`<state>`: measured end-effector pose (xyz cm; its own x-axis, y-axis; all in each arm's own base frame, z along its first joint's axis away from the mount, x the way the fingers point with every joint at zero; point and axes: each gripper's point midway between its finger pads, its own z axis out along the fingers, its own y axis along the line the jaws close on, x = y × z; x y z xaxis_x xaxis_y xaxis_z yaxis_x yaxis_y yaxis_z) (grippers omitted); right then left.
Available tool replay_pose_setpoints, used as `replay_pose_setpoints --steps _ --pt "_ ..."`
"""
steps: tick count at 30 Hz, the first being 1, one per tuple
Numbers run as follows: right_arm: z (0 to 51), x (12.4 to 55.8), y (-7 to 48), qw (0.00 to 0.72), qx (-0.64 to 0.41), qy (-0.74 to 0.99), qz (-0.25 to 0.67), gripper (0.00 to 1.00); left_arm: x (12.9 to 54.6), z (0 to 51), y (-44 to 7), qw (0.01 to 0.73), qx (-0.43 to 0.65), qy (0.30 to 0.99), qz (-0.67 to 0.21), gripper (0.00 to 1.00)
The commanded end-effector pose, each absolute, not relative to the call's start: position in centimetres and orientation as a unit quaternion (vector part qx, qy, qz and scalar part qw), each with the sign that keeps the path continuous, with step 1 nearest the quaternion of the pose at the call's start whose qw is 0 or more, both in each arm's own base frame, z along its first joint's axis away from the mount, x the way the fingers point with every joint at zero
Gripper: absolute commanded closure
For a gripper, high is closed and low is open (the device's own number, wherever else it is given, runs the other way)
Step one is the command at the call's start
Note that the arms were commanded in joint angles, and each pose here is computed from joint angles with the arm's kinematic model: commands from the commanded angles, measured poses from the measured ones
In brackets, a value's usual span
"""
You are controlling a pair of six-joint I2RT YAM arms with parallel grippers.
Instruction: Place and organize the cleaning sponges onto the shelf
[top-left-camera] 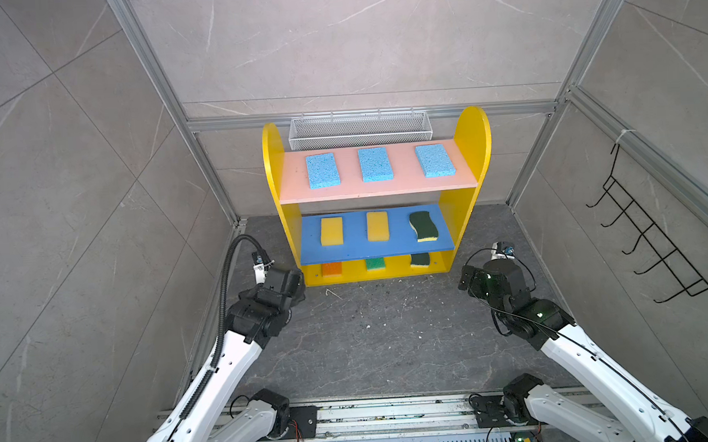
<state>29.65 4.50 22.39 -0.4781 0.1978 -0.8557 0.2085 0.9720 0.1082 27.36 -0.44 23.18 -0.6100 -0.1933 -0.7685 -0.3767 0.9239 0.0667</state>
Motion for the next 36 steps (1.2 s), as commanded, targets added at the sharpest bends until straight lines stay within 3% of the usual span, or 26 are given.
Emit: replay_pose_setpoints --steps 1,5,15,36 --pt "23.2 31.1 2.8 0.526 0.099 0.843 -0.057 0.01 29.6 23.0 0.3 0.435 -0.154 0.882 0.096 0.00" --pt "21.8 31.5 -0.9 0.535 0.172 0.819 -0.113 0.00 31.4 21.8 1.6 0.472 -0.154 0.861 0.114 0.00" --pt "15.3 34.5 -3.3 0.503 0.194 0.836 -0.100 0.01 33.3 15.6 6.1 0.466 -0.180 0.845 0.192 0.01" --pt "11.5 36.5 -6.6 0.501 0.228 0.830 -0.089 0.00 38.3 11.8 7.7 0.502 -0.169 0.832 0.164 0.00"
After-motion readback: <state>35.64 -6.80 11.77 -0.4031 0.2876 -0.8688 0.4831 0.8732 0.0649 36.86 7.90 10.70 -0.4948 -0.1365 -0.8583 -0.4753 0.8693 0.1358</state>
